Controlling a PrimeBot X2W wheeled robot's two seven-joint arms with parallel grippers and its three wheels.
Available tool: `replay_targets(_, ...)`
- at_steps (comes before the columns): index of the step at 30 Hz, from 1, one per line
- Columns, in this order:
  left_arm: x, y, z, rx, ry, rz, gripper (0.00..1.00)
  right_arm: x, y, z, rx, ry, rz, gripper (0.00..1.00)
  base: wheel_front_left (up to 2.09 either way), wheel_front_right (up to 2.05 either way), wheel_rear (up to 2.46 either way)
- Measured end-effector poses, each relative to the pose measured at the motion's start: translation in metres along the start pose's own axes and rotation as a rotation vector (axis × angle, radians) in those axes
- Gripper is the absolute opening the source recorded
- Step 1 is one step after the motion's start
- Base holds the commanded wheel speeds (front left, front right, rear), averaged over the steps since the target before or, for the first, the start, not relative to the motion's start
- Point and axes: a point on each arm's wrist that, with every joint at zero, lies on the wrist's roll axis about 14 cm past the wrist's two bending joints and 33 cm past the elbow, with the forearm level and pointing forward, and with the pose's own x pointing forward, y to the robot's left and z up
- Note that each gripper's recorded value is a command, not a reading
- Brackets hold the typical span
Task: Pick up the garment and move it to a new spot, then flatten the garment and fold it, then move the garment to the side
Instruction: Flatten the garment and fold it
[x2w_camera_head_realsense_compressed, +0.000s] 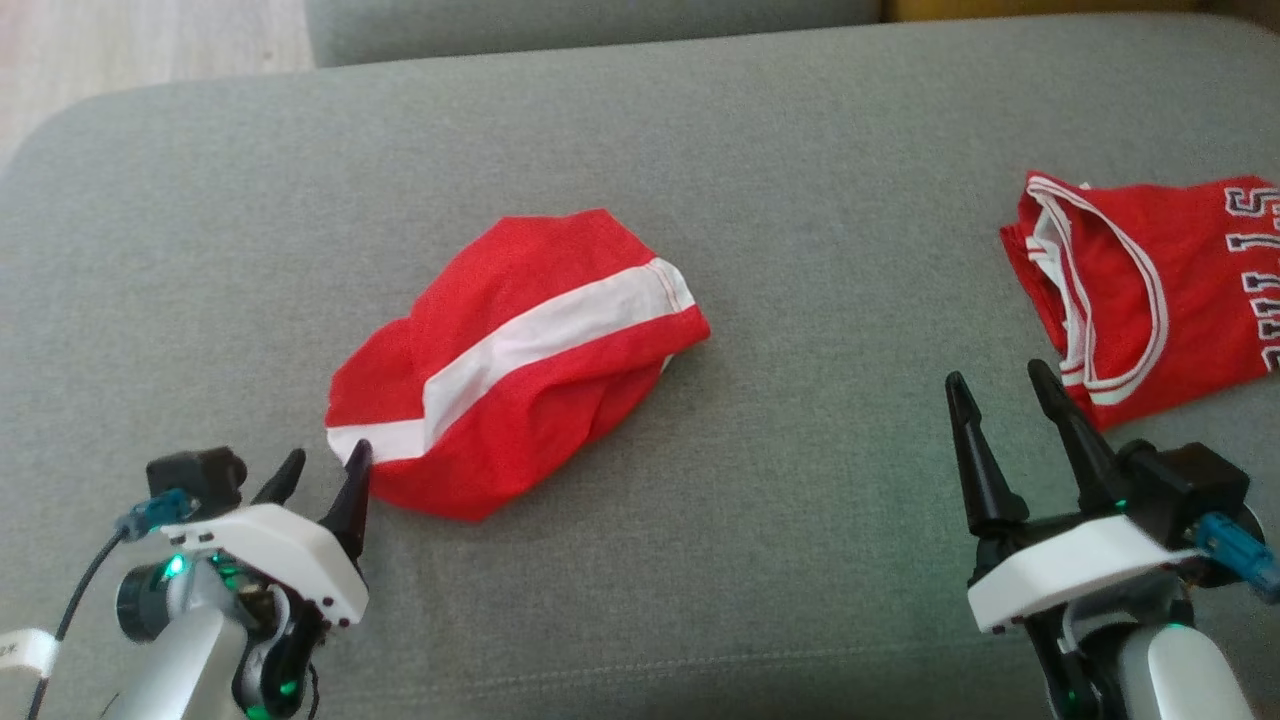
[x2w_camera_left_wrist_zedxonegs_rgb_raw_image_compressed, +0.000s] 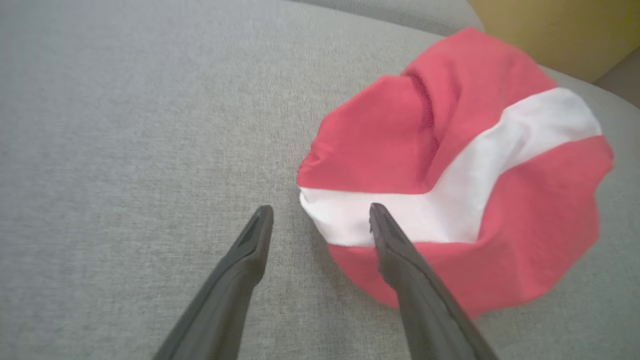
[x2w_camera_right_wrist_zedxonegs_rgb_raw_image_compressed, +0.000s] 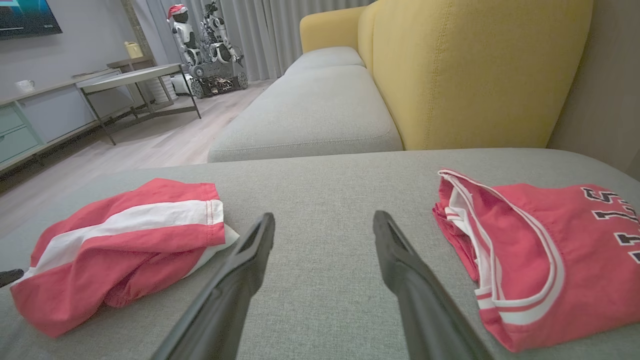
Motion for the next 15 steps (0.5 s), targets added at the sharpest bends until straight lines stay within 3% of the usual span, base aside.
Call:
replay_targets(4, 0.009, -0.002, -0.013, -0.039, 0.050, -0.026, 0.98, 0.003, -0.005, -0.003, 0.010, 0.009, -0.012, 1.00, 0.00, 0.00, 0.00)
replay_targets(5, 0.011, -0.003, -0.014, -0.045, 0.057, -0.030, 0.53, 0.004, -0.005, -0.003, 0.010, 0.009, -0.013, 1.00, 0.00, 0.00, 0.00)
replay_targets(6, 0.012, -0.002, -0.015, -0.046, 0.062, -0.032, 0.00, 0.004, -0.005, -0.003, 0.010, 0.010, -0.014, 1.00, 0.00, 0.00, 0.00)
replay_targets(15, 0.017, 0.004, -0.005, -0.045, 0.011, -0.031, 0.00, 0.013, -0.001, -0.004, 0.018, 0.007, 0.004, 1.00, 0.00, 0.00, 0.00)
